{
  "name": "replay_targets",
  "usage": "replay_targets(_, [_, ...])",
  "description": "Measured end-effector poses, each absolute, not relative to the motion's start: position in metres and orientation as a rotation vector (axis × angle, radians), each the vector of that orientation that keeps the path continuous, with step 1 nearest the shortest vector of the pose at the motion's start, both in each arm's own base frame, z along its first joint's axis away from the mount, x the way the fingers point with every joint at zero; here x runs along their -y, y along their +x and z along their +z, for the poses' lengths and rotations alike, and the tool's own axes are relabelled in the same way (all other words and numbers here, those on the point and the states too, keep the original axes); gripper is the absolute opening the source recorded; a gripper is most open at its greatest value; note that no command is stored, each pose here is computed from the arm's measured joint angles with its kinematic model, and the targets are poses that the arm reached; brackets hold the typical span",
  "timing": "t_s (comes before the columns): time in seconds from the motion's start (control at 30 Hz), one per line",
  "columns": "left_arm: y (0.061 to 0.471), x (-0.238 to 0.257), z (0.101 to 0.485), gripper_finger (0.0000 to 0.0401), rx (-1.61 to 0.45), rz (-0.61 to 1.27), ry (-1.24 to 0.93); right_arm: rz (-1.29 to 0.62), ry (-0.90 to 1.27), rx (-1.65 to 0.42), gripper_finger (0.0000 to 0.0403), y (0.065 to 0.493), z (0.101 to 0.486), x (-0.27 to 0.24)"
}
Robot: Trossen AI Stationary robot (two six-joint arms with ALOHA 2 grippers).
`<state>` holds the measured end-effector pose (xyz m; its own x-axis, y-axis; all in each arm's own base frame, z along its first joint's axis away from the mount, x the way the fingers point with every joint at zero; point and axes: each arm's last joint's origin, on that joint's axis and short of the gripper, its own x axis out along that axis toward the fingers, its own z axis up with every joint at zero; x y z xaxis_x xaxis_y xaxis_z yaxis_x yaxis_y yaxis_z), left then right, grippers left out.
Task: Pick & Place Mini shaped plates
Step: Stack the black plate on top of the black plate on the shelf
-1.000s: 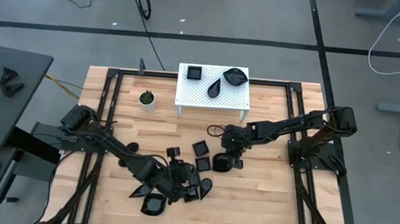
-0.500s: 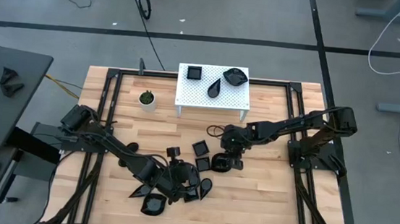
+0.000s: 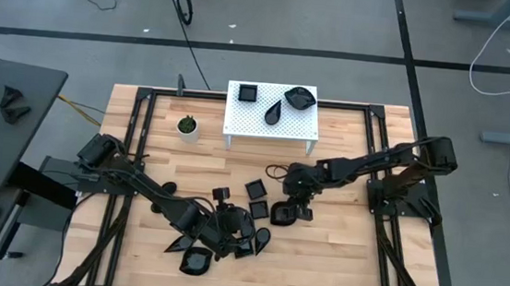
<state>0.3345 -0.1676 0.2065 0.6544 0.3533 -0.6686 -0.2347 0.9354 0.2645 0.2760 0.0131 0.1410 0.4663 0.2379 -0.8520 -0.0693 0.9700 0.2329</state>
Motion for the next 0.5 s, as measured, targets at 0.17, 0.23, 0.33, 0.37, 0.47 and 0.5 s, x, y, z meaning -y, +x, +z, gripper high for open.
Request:
replay_targets(0.17, [0.335, 0.168, 0.207, 0.0083, -0.789, 0.335, 0.159, 0.163, 0.221, -0.944, 0.0003, 0.267, 0.177, -0.012])
replay_targets(0.23, [0.335, 0.168, 0.207, 0.0083, -0.787, 0.334, 0.157, 0.14, 0.228, -0.847, 0.0003, 0.259, 0.201, -0.01])
replay_targets(0.33, [0.335, 0.168, 0.207, 0.0083, -0.785, 0.334, 0.156, 0.05, 0.225, -0.674, 0.0002, 0.241, 0.244, 0.001])
replay_targets(0.37, [0.335, 0.168, 0.207, 0.0083, -0.784, 0.334, 0.155, -0.006, 0.218, -0.615, 0.0002, 0.235, 0.259, 0.006])
replay_targets(0.47, [0.336, 0.168, 0.208, 0.0083, -0.772, 0.341, 0.155, -0.223, 0.213, -0.499, 0.0002, 0.212, 0.303, 0.03])
replay_targets(0.5, [0.336, 0.168, 0.208, 0.0083, -0.77, 0.344, 0.157, -0.296, 0.214, -0.478, 0.0002, 0.206, 0.315, 0.039])
